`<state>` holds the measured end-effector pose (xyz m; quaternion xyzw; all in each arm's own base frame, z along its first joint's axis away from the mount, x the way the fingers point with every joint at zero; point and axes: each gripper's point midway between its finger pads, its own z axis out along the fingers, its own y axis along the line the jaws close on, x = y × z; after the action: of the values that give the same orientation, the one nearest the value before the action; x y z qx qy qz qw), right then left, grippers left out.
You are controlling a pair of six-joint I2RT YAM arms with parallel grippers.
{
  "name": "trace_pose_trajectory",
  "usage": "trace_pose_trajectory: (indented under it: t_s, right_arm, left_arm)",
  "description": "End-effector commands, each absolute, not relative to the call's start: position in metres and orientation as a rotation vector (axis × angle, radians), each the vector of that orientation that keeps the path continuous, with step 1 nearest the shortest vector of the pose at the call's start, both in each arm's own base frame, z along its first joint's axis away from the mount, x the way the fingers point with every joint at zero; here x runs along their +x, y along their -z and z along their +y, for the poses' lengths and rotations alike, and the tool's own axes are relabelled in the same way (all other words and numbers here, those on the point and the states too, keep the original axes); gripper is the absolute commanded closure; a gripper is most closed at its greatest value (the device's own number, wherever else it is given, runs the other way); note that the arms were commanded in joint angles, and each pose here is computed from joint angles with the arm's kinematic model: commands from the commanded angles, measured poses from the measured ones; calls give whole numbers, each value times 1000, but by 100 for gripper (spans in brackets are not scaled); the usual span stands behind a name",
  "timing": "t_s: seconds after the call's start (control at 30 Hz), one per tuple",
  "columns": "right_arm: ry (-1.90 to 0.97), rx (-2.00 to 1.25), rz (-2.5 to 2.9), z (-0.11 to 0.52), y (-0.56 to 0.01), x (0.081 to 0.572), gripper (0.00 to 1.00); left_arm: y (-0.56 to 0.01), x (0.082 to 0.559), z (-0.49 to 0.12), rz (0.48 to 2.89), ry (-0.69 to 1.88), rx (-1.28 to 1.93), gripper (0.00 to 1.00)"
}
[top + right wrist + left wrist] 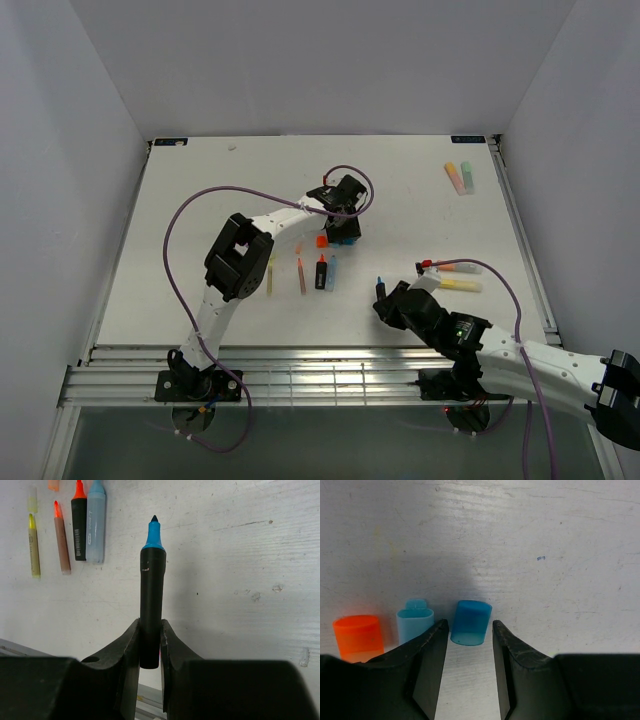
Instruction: Open the pen caps
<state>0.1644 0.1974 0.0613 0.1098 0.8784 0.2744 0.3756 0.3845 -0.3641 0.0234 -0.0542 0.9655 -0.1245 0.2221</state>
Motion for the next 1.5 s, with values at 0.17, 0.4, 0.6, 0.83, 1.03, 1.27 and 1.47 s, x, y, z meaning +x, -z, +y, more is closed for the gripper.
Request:
trace_pose_trajectory:
  t_s: [0.17,0.4,0.6,0.83,1.03,1.27,1.47]
  right_arm:
    - [-721,296,2214,204,-65,172,92]
    - [-750,216,2229,223,-53,188,92]
    - [-779,145,2188,241,-58,207,92]
    - [-857,101,2182,268,-61,217,92]
    - [-877,102,2222,284,-50,222,86]
    - [-827,176,2248,283,-39,229,79]
    - [-817,146,2277,294,-33,233,62]
  left_arm:
    - [-36,366,-352,2719,275,-104,47]
    - [-93,363,-354,2646,363,-94,47]
    - [-142,354,-347,2580,438,-82,46]
    - [-188,338,-346,2521,544,-63,45]
    - [-198,316,-325,2511,559,-84,45]
    - [-209,295,-305,2476,597,-93,45]
    - [-205,285,-297,2480,604,-83,45]
